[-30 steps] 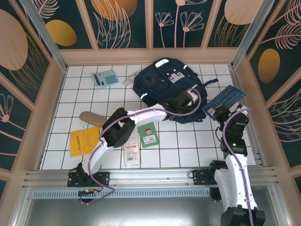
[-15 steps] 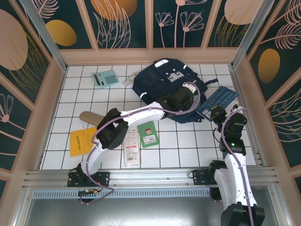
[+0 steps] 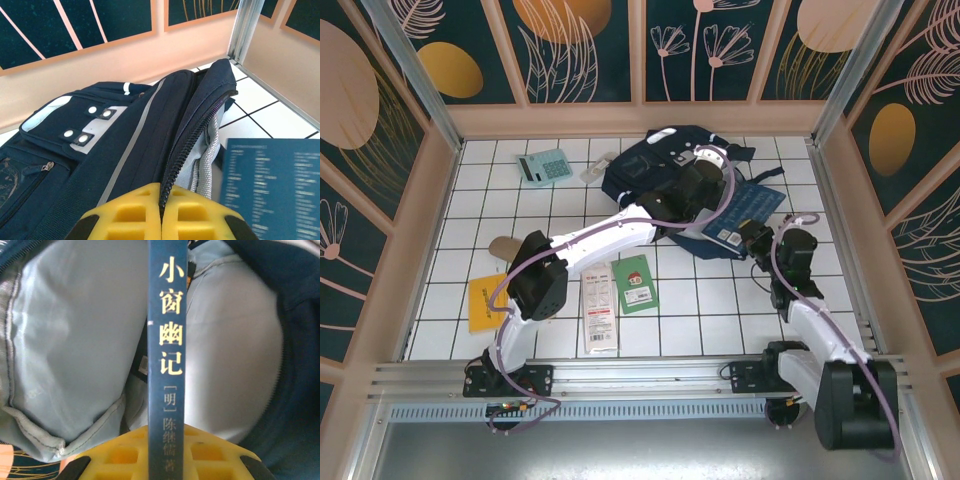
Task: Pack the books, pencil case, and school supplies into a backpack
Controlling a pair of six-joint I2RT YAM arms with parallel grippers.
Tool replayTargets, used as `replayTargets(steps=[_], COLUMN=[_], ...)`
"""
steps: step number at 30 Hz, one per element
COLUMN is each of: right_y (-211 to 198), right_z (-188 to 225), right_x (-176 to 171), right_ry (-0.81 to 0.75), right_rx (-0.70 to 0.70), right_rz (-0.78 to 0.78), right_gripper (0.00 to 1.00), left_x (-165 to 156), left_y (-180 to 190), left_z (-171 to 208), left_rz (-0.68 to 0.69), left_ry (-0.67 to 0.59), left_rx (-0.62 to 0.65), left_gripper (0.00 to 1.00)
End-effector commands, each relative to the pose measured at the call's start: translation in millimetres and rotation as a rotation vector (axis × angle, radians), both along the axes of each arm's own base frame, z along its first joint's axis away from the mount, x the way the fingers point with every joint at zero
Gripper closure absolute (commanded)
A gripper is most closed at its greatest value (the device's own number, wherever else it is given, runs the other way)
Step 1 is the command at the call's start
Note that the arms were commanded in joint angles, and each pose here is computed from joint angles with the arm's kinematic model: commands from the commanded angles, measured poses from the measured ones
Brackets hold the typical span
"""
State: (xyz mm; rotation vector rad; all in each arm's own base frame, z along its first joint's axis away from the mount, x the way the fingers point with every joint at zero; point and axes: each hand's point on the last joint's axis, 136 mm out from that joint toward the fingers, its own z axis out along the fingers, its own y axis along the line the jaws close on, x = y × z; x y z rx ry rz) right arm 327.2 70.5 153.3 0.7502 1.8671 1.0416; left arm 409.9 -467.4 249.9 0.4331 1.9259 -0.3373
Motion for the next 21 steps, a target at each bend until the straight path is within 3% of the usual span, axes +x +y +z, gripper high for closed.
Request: replayTargets(steps=[1,12,17,21], right_y=[13,43,57,72], right_z=[42,48,40,15], right_x=[26,93,122,147], right_ry=[-0.159,-0.212,-0.228,-0.166], right_rx=[0.095,0.243,0.338,0.330], right_rz=[0.017,0.015,0.028,0.027], right_gripper=[1.00,1.00,1.00,1.00], left_x=[3,-1,-3,-5], left_y=[0,-4,-8,-11], left_z=[66,77,78,79], left_rz=[0.036,0.003,-0.019,-0.041], left_ry=[-0.097,-0.099,-0.096,-0.092], left_rx=[-0.150,-0.182,-0.193,-0.201], left_gripper=[1.00,1.00,1.00,1.00])
